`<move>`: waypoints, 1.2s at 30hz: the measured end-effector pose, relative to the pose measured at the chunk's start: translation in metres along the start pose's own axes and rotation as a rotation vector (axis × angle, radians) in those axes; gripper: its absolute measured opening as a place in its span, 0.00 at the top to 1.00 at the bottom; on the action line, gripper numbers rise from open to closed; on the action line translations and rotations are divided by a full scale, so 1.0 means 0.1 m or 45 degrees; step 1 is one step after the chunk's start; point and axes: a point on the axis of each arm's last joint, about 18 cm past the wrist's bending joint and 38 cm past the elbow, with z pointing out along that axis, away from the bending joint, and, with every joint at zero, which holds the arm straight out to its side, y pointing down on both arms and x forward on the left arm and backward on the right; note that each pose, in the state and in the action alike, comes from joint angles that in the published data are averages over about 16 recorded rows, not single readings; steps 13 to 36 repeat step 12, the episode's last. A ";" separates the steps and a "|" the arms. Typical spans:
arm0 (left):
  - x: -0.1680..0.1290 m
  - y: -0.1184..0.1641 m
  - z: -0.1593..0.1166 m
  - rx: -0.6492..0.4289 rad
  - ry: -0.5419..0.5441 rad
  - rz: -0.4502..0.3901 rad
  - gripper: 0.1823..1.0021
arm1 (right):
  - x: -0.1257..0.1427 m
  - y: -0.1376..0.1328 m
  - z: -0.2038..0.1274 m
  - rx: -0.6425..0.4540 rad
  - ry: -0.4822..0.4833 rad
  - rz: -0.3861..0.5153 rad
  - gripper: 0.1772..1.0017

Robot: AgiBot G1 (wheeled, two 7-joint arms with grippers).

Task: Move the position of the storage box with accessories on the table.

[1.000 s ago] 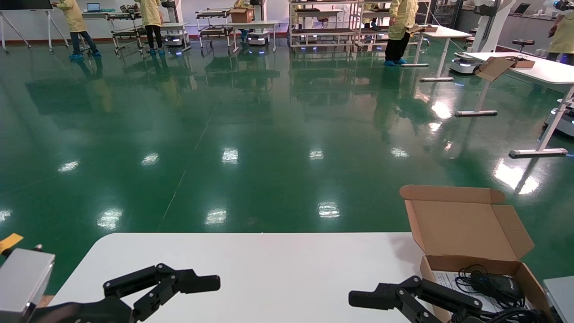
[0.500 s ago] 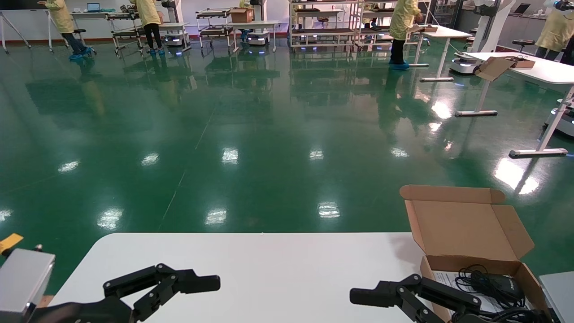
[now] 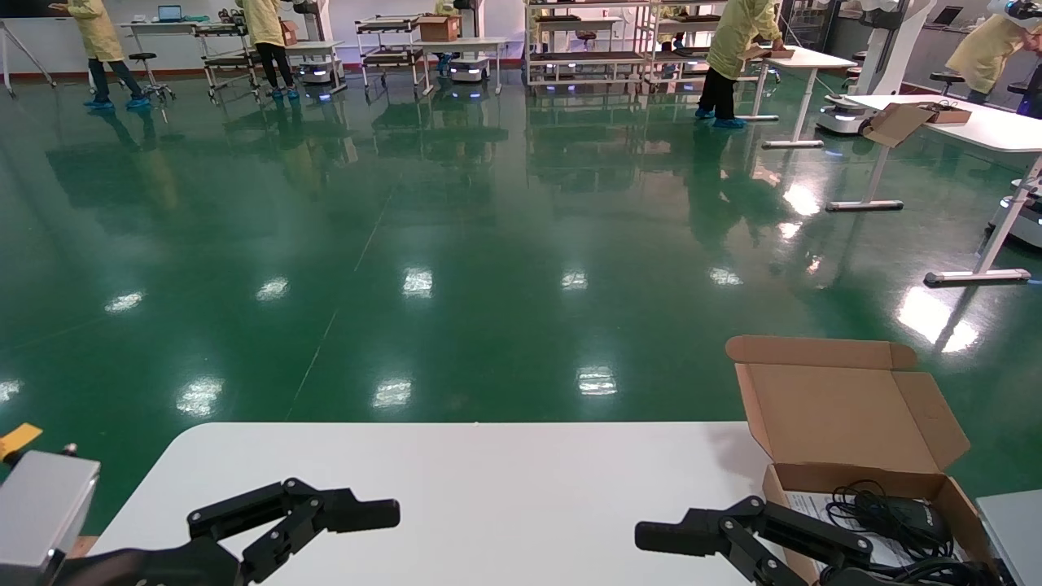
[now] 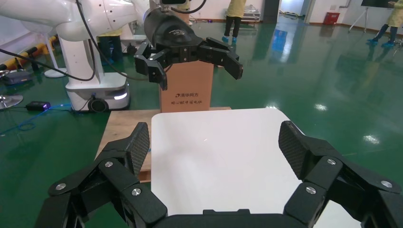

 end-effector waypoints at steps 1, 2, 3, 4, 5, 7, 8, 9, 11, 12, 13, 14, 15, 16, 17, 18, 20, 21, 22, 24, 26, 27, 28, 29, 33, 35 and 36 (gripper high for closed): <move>0.00 0.00 0.00 0.000 0.000 0.000 0.00 | 0.00 0.00 0.00 0.000 0.000 0.000 0.00; 0.00 0.00 0.00 0.000 0.000 0.000 0.00 | 0.00 0.00 0.00 0.000 0.000 0.000 0.00; 0.00 0.00 0.00 0.000 0.000 0.000 0.00 | 0.00 0.00 0.00 0.000 0.000 0.000 0.00; 0.00 0.00 0.00 0.000 0.000 0.000 0.00 | 0.00 0.00 0.00 0.000 0.000 0.001 0.00; 0.00 0.00 0.00 0.000 0.000 0.000 0.00 | 0.00 0.00 0.00 0.000 0.001 0.001 0.00; 0.00 0.00 0.00 0.000 0.000 0.000 0.00 | 0.00 0.00 0.00 0.000 0.001 0.001 0.00; 0.00 0.00 0.00 0.000 0.000 0.000 0.00 | 0.00 0.00 0.00 -0.001 0.001 0.001 0.00; 0.00 0.00 0.00 0.000 0.000 0.000 0.00 | 0.00 0.00 0.00 -0.001 0.001 0.001 0.00; 0.00 0.00 0.00 0.000 0.000 0.000 0.00 | 0.00 0.00 0.00 -0.001 0.001 0.001 0.00; 0.00 0.00 0.00 0.000 0.000 0.000 0.00 | 0.00 0.00 0.00 -0.001 0.001 0.001 0.00; 0.00 0.00 0.00 0.000 0.000 0.000 0.00 | 0.00 0.00 0.00 -0.001 0.001 0.001 0.00; 0.00 0.00 0.00 0.000 0.000 0.000 0.00 | 0.00 0.00 0.00 -0.001 0.001 0.001 0.00; 0.00 0.00 0.00 0.000 0.000 0.000 0.00 | 0.00 0.00 0.00 -0.001 0.001 0.001 0.00; 0.00 0.00 0.00 0.000 0.000 0.000 0.00 | 0.00 0.00 0.00 -0.001 0.001 0.001 0.00; 0.00 0.00 0.00 0.000 0.000 0.000 0.00 | 0.00 0.00 0.00 -0.001 0.001 0.001 0.00; 0.00 0.00 0.00 0.000 0.000 0.000 0.00 | 0.00 0.00 0.00 -0.001 0.001 0.001 0.00; 0.00 0.00 0.00 0.000 0.000 0.000 0.00 | 0.00 0.00 0.00 -0.001 0.001 0.001 0.00; 0.00 0.00 0.00 0.000 0.000 0.000 0.00 | 0.00 0.00 0.00 -0.001 0.001 0.001 0.00; 0.00 0.00 0.00 0.000 0.000 0.000 0.00 | 0.00 0.00 0.00 -0.001 0.001 0.001 0.00; 0.00 0.00 0.00 0.000 0.000 0.000 0.00 | 0.00 0.00 0.00 -0.001 0.001 0.001 0.00; 0.00 0.00 0.00 0.000 0.000 0.000 0.00 | 0.00 0.00 0.00 -0.001 0.001 0.001 0.00; 0.00 0.00 0.00 0.000 0.000 0.000 0.00 | 0.00 0.00 0.00 -0.001 0.001 0.001 0.00; 0.00 0.00 0.00 0.000 0.000 0.000 0.00 | 0.00 0.00 0.00 -0.001 0.001 0.001 0.00; 0.00 0.00 0.00 0.000 0.000 0.000 0.00 | 0.00 0.00 0.00 -0.001 0.001 0.001 0.00; 0.00 0.00 0.00 0.000 0.000 0.000 0.00 | 0.00 0.00 0.00 -0.001 0.001 0.001 0.00; 0.00 0.00 0.00 0.000 0.000 0.000 0.00 | 0.00 0.00 0.00 -0.001 0.001 0.001 0.00; 0.00 0.00 0.00 0.000 0.000 0.000 0.00 | 0.00 0.00 0.00 -0.001 0.001 0.001 0.00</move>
